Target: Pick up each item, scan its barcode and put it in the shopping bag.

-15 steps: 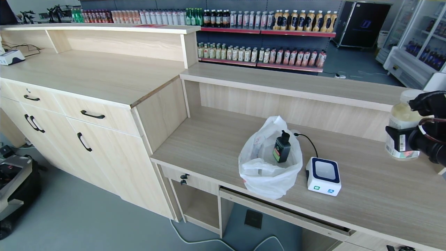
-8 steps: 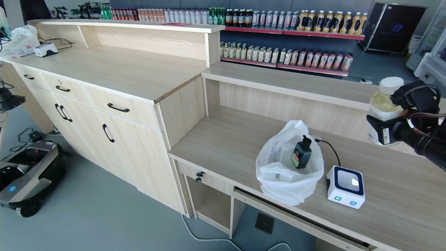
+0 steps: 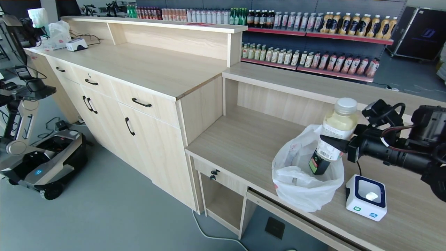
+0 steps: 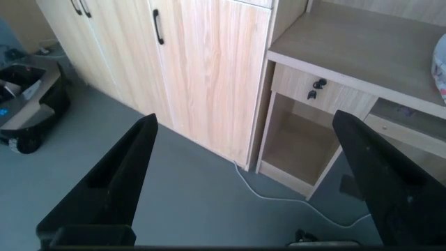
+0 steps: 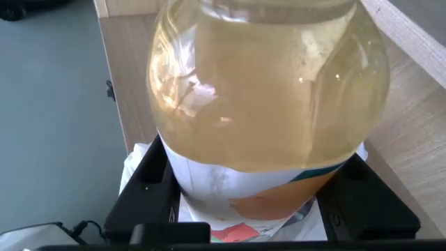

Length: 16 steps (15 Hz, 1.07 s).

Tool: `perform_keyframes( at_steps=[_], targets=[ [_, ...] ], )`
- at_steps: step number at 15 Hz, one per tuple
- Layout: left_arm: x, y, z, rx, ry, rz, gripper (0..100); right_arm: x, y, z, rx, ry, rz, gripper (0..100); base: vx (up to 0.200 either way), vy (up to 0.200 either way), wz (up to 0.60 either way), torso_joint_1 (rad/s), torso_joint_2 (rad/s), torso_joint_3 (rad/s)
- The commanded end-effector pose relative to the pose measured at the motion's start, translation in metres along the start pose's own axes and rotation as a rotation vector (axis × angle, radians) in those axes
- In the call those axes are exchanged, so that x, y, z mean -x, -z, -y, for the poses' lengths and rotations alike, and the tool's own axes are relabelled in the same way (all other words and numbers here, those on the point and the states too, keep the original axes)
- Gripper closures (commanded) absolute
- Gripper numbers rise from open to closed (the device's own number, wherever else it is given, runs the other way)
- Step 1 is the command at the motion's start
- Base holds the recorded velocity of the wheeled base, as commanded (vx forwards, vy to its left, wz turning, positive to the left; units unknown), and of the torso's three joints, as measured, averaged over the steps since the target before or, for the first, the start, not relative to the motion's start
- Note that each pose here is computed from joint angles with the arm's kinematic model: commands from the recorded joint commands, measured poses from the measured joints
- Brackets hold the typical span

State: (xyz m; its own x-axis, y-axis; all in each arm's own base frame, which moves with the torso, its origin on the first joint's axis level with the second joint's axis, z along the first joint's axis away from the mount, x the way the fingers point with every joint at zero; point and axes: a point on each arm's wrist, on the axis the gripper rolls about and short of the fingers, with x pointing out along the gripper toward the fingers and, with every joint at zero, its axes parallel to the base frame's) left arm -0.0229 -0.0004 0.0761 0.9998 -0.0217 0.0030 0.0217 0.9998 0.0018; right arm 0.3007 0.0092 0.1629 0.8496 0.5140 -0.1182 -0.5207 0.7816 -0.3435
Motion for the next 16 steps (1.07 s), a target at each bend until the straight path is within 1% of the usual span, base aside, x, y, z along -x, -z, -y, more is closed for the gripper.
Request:
perform_keyframes(
  at_steps=[1, 4, 7, 12, 16],
  targets=[
    [0.0, 0.0, 0.0, 0.0, 0.0, 0.0, 0, -0.022, 0.04, -0.003, -0.061, -0.045, -0.087, 100, 0.0, 0.0, 0.0, 0.0, 0.0, 0.0],
    [0.0, 0.0, 0.0, 0.0, 0.0, 0.0, 0, -0.039, 0.071, -0.003, -0.067, -0.047, -0.096, 100, 0.0, 0.0, 0.0, 0.0, 0.0, 0.0],
    [0.0, 0.0, 0.0, 0.0, 0.0, 0.0, 0, -0.053, 0.093, -0.005, -0.073, -0.057, -0.099, 100, 0.0, 0.0, 0.0, 0.0, 0.0, 0.0],
    [0.0, 0.0, 0.0, 0.0, 0.0, 0.0, 0, -0.067, 0.115, -0.007, -0.077, -0.075, -0.098, 100, 0.0, 0.0, 0.0, 0.0, 0.0, 0.0],
    [0.0, 0.0, 0.0, 0.0, 0.0, 0.0, 0, -0.076, 0.127, -0.008, -0.08, -0.1, -0.083, 100, 0.0, 0.0, 0.0, 0.0, 0.0, 0.0]
  ],
)
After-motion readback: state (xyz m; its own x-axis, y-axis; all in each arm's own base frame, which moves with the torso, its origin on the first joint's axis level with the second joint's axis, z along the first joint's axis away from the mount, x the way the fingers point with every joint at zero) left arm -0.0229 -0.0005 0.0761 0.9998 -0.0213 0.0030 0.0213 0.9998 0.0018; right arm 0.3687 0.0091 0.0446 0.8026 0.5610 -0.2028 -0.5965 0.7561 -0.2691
